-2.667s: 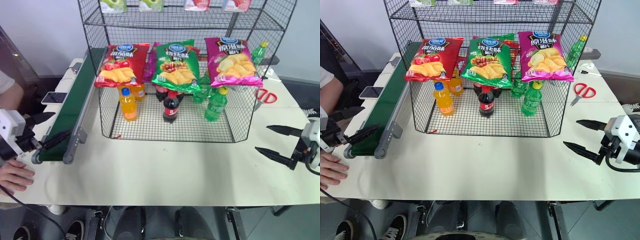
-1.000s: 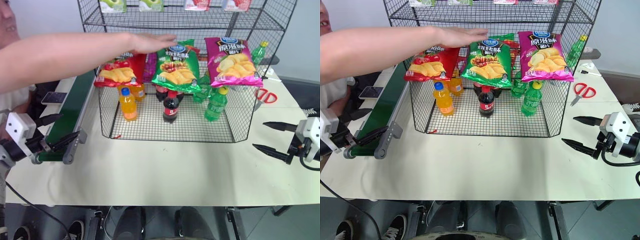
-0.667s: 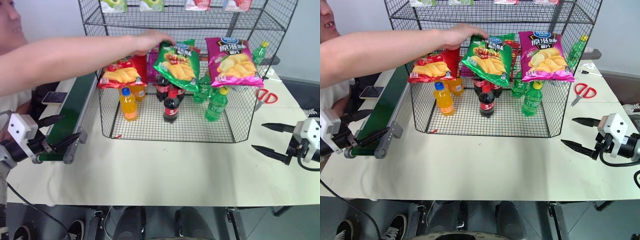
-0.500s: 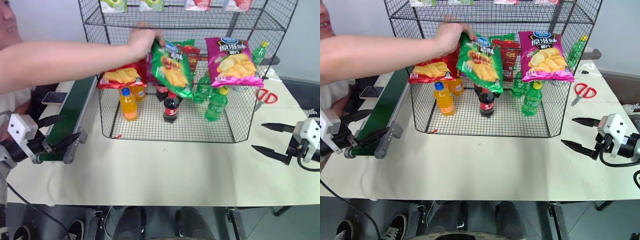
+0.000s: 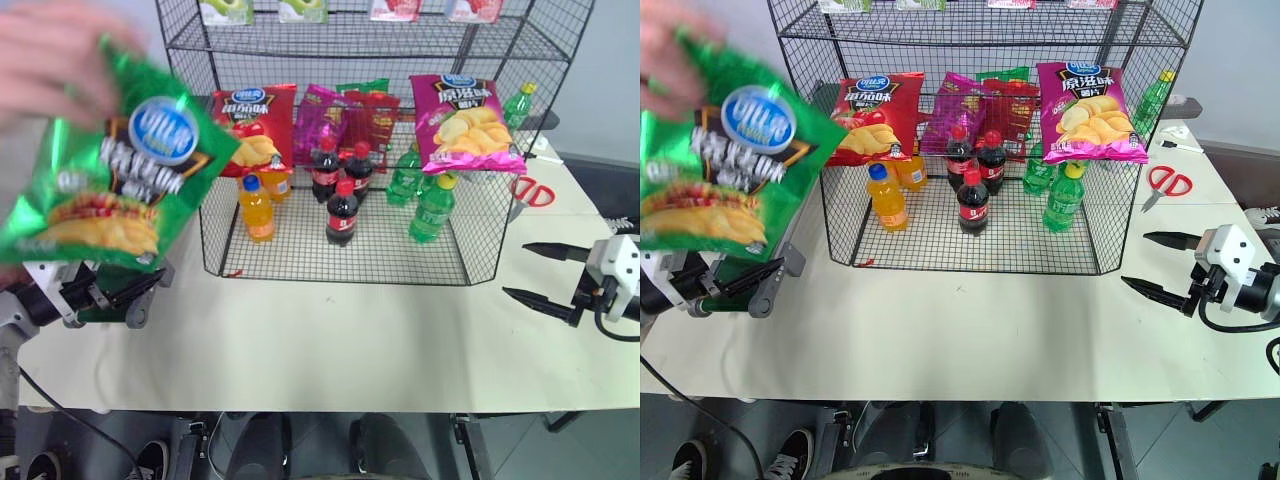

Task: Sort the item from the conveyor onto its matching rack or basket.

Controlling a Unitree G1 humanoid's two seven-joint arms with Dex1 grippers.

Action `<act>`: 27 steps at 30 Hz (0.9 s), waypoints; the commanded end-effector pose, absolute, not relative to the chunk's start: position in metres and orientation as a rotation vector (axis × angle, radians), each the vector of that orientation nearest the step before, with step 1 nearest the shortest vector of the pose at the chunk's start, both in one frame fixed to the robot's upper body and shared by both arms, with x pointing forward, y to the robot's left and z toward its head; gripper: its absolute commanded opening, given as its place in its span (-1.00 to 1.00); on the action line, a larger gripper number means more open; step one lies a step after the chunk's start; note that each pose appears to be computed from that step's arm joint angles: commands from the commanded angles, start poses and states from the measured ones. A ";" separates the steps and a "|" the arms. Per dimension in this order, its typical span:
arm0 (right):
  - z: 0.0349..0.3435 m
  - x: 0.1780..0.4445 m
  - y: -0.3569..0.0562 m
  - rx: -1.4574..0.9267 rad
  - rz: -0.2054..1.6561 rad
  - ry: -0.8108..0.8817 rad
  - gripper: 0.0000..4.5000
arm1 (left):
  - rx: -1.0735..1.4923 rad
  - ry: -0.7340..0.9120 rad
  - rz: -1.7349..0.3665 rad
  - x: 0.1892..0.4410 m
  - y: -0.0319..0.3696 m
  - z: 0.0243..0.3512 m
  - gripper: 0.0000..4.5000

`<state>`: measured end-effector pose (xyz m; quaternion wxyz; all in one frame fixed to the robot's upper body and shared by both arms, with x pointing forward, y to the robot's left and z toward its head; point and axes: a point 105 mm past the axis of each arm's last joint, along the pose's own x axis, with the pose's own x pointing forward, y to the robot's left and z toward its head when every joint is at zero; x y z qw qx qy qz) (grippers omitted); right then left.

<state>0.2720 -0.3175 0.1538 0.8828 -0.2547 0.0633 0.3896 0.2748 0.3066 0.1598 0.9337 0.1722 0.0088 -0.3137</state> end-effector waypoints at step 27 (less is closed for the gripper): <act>0.168 0.282 -0.306 -0.556 0.828 0.084 1.00 | 0.380 -0.019 -0.619 0.272 0.304 0.168 0.99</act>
